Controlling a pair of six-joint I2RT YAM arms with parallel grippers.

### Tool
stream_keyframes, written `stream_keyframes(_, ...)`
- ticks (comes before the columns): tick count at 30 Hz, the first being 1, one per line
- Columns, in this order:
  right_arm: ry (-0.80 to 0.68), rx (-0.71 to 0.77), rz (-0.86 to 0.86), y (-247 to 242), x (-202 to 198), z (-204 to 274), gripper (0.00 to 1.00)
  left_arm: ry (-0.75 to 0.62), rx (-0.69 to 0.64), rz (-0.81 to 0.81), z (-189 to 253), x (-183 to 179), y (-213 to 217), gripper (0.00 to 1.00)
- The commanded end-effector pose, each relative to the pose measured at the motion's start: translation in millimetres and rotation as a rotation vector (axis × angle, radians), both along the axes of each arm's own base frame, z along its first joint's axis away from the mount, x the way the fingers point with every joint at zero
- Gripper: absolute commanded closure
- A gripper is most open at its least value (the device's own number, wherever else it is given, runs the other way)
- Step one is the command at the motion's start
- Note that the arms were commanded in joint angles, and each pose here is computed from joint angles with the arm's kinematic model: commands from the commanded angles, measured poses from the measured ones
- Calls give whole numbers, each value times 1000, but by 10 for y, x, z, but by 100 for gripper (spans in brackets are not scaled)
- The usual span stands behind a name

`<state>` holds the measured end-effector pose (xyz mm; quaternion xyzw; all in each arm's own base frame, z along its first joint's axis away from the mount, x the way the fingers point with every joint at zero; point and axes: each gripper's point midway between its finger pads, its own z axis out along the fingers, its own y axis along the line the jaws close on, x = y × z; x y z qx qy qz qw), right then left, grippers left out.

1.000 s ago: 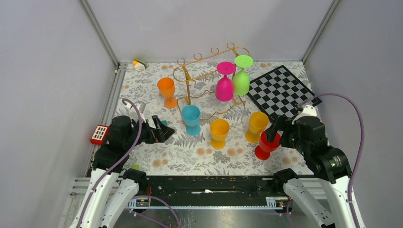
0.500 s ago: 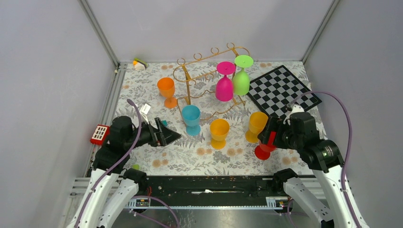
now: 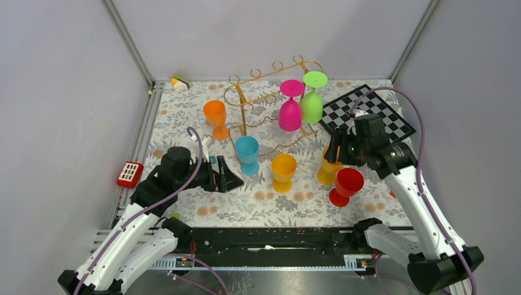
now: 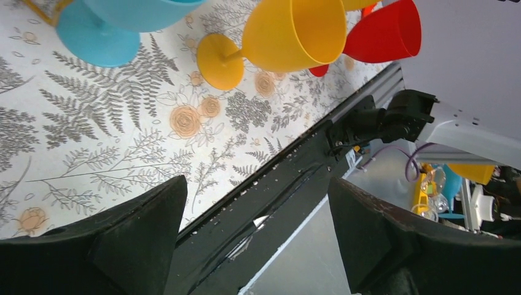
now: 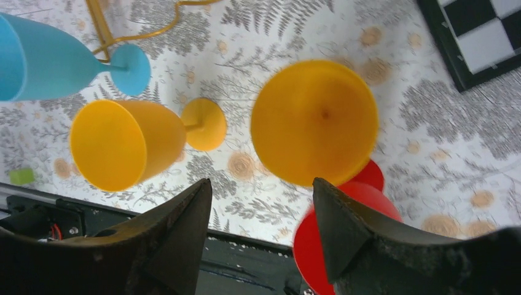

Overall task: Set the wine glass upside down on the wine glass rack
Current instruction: Pick up the wine glass at the center of the board.

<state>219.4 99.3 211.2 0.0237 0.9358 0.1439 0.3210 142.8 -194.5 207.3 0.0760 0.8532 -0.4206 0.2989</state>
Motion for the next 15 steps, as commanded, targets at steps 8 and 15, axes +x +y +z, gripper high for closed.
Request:
stream_keyframes(8,-28,6,91,263,544,-52,45,-84,16,99,12,145,110,8)
stream_keyframes(15,38,-38,91,281,571,-288,51,-95,16,157,9,186,176,7)
